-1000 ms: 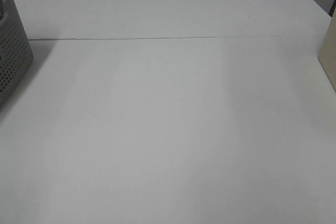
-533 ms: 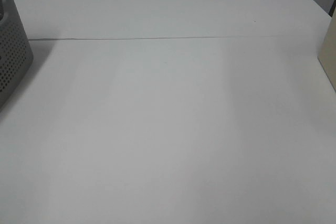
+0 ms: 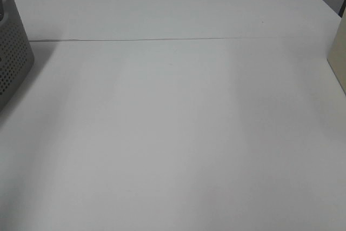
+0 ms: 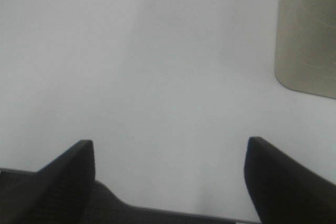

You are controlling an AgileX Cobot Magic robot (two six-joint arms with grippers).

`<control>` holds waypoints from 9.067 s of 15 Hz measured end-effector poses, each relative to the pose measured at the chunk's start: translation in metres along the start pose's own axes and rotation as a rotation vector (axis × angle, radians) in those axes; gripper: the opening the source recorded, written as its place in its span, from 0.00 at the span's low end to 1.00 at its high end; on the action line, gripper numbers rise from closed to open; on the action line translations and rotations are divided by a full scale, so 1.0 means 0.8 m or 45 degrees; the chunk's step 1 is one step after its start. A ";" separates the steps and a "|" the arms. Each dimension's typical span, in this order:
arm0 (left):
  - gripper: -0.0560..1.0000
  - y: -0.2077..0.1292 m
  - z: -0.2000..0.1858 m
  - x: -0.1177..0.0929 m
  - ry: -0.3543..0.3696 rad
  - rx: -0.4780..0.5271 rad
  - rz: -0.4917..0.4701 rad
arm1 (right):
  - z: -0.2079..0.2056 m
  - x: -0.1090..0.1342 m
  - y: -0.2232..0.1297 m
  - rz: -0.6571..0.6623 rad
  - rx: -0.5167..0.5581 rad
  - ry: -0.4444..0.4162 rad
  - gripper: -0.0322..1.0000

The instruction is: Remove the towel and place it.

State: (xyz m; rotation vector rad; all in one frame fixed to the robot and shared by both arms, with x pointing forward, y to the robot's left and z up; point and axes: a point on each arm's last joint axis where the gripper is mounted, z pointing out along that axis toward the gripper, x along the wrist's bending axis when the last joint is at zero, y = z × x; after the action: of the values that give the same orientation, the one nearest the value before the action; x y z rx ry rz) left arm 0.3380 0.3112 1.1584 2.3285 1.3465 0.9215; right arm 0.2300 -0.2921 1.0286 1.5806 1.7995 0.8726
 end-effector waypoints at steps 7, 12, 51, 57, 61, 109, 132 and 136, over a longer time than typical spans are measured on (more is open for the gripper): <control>0.95 0.116 0.085 0.127 0.195 0.358 0.388 | 0.000 0.000 0.000 0.000 0.000 0.000 0.76; 0.94 0.146 0.235 0.174 0.017 0.600 0.659 | 0.000 0.000 0.000 0.000 0.000 0.000 0.76; 0.05 0.059 0.472 0.196 -0.187 0.697 0.777 | 0.000 0.000 0.000 0.000 0.000 0.000 0.76; 0.05 0.154 0.327 0.199 0.148 0.434 0.654 | 0.000 0.000 0.000 0.000 0.000 0.000 0.76; 0.05 0.201 0.222 0.177 0.315 0.201 0.618 | 0.000 0.000 0.000 0.000 0.000 0.000 0.76; 0.05 0.303 -0.020 -0.107 -0.056 -1.019 1.277 | 0.329 0.211 0.228 -0.819 -0.115 1.830 0.76; 0.05 0.308 -0.009 -0.108 -0.089 -0.964 1.103 | 0.293 0.199 0.284 -0.450 0.524 1.495 0.04; 0.05 0.320 -0.012 -0.096 0.007 -1.057 0.950 | 0.250 0.180 0.340 -0.435 0.543 1.179 0.04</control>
State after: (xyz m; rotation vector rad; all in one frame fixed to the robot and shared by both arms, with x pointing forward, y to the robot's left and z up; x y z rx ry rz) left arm 0.4739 0.1124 1.2750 2.0745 -0.0397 1.3364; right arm 0.5341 -0.1075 1.1196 1.0672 2.9570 1.2151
